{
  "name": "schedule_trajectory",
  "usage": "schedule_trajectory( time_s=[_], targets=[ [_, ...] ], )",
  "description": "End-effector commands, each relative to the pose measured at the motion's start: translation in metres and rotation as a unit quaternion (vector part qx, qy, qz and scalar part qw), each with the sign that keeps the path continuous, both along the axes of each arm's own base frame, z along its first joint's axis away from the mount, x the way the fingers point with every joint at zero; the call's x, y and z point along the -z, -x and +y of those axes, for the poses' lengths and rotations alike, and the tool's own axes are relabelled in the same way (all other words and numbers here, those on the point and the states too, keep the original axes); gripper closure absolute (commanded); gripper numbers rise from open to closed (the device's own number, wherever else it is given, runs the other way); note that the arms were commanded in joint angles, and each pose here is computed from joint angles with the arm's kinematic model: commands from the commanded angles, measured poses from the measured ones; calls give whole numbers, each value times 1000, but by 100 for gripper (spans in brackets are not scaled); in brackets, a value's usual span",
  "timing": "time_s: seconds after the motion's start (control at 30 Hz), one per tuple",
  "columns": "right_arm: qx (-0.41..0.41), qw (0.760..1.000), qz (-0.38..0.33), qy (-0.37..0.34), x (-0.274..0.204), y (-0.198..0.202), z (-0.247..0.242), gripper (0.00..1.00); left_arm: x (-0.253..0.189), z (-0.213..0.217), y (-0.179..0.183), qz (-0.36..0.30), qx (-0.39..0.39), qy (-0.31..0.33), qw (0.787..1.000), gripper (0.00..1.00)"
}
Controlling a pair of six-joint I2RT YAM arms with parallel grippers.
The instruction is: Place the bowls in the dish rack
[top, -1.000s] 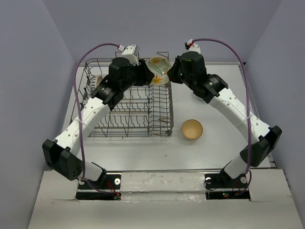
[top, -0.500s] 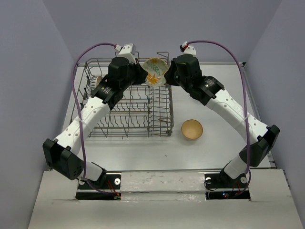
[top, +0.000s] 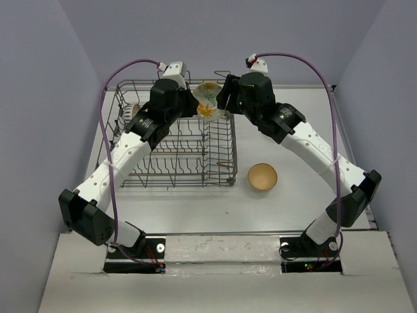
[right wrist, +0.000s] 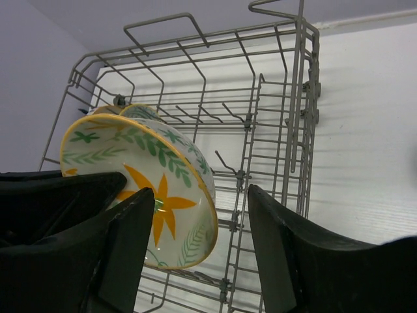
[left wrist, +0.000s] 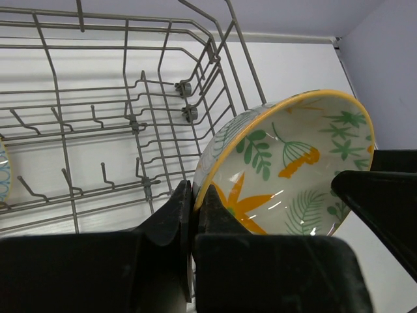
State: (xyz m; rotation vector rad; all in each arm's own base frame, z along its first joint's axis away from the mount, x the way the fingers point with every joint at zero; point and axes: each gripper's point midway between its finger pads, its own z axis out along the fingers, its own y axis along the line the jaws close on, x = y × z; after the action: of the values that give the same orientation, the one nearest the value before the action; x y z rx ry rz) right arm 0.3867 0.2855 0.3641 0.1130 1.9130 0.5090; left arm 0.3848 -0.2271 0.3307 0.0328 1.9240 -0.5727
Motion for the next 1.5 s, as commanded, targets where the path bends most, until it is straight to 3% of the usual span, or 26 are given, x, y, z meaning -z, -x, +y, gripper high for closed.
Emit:
schedule_trajectory(
  time_s=[0.0,0.13,0.33,0.43,0.53,0.63,1.07,1.47],
  targets=[
    [30,997,-56,-32,-49,5,-17,34,-78,17,-7,-91,-51,40,994,100],
    [52,996,-59,-37,-54,14,-33,33,-86,44,-20,-101,-111,27,988,100],
    [74,997,-29,-7,-15,19,-47,33,-79,117,-47,-94,-258,-59,960,100],
    [73,997,-12,0,3,22,-48,33,-71,155,-54,-81,-348,-143,923,100],
    [70,998,0,5,16,25,-48,33,-62,172,-64,-67,-385,-211,896,100],
    [67,998,3,5,19,29,-50,33,-49,189,-71,-39,-433,-286,854,100],
    [91,996,-7,15,21,43,-75,34,8,195,-87,33,-440,-456,773,100],
    [90,996,-6,19,31,44,-76,34,39,184,-80,47,-422,-522,740,100]
  ],
)
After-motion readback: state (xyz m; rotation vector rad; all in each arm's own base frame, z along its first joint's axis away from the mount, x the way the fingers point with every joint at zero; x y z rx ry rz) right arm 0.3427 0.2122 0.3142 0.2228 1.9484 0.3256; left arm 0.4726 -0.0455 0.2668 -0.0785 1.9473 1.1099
